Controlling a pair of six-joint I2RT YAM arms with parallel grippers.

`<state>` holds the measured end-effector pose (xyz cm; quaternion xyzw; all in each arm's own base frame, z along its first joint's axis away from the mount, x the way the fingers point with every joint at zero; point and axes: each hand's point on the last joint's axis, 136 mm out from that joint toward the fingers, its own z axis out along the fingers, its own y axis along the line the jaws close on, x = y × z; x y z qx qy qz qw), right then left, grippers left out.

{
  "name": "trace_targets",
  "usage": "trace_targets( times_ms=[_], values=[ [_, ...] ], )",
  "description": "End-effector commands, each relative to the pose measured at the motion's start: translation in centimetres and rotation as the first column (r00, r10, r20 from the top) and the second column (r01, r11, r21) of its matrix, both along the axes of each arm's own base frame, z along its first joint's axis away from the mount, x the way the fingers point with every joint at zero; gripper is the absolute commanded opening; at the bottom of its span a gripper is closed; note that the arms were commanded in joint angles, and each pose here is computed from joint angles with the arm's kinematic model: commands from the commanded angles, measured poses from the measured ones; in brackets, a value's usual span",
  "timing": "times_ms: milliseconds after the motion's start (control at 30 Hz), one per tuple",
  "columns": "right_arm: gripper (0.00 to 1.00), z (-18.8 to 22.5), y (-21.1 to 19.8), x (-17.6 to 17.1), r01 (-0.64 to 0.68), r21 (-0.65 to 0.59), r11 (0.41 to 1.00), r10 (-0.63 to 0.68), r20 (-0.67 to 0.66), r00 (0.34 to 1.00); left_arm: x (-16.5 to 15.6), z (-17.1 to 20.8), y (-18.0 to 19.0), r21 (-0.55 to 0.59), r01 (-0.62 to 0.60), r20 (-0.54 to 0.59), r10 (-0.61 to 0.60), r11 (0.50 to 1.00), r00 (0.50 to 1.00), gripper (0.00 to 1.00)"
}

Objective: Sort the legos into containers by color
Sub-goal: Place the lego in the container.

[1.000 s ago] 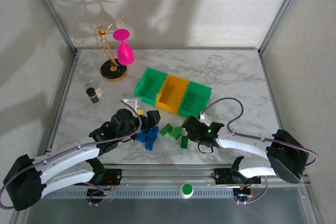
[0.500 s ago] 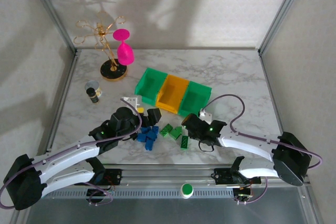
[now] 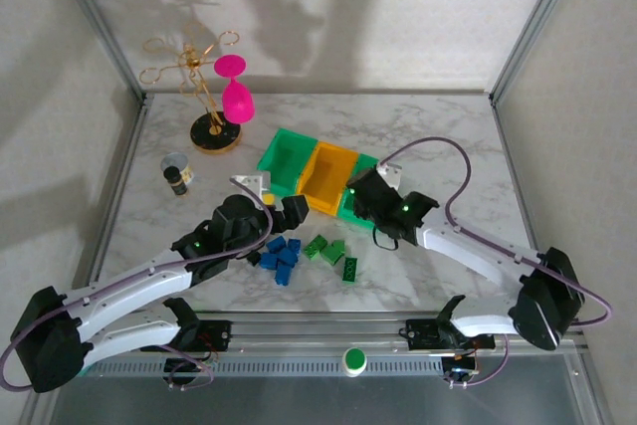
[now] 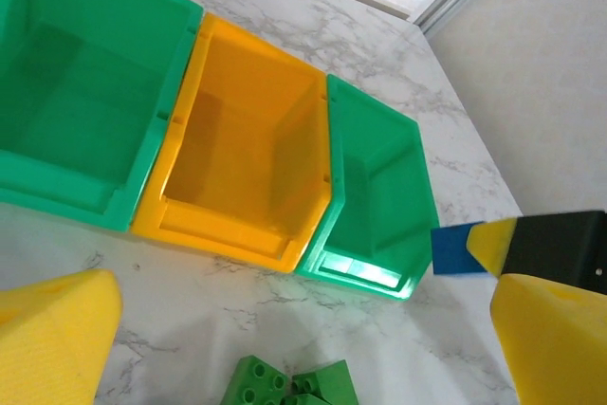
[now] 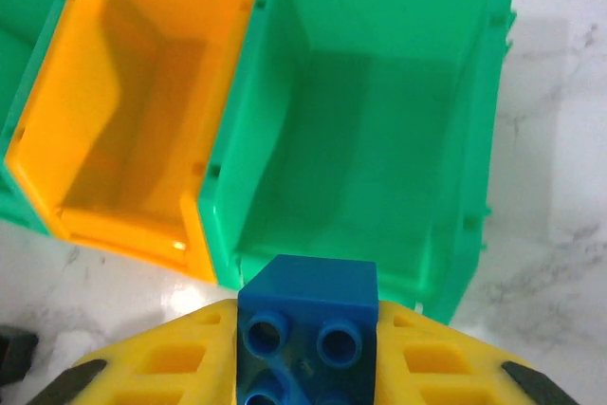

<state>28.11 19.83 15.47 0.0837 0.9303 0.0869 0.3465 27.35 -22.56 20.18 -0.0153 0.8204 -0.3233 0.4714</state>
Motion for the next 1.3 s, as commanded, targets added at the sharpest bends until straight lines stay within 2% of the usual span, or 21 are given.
trace_targets(
  times_ms=[0,200,333,500,733,1033,1267],
  values=[
    [0.29,0.4,-0.4,2.7,-0.007,-0.052,0.999,0.009,0.04,0.999,1.0,2.5,-0.3,-0.01,-0.023,0.057,0.023,1.0,0.998,1.0],
    [0.29,-0.2,0.3,6.0,-0.024,-0.046,0.999,0.026,0.054,0.998,2.1,2.5,0.0,-0.001,-0.057,0.062,0.057,0.998,0.996,1.0],
    [0.29,-1.6,0.1,8.2,-0.021,-0.093,0.995,0.024,0.029,0.999,2.6,2.3,0.1,-0.002,-0.062,0.057,0.062,0.998,0.996,1.0],
    [0.29,-3.3,0.2,9.8,-0.029,-0.093,0.995,0.029,0.004,1.0,3.1,2.2,0.6,0.007,-0.08,0.055,0.079,0.997,0.995,1.0],
    [0.3,-5.4,0.2,10.8,-0.039,-0.048,0.998,0.038,-0.026,0.999,3.4,1.9,1.1,0.008,-0.09,0.05,0.09,0.996,0.995,1.0],
    [0.31,-7.8,-0.7,11.0,-0.01,-0.061,0.998,0.006,-0.065,0.998,3.4,1.6,1.4,0.005,-0.093,0.043,0.092,0.996,0.995,1.0],
    [0.36,-8.8,-1.1,10.8,0.001,-0.058,0.998,-0.005,-0.077,0.997,3.4,1.3,1.6,0.006,-0.095,0.037,0.095,0.995,0.995,1.0]
  ],
)
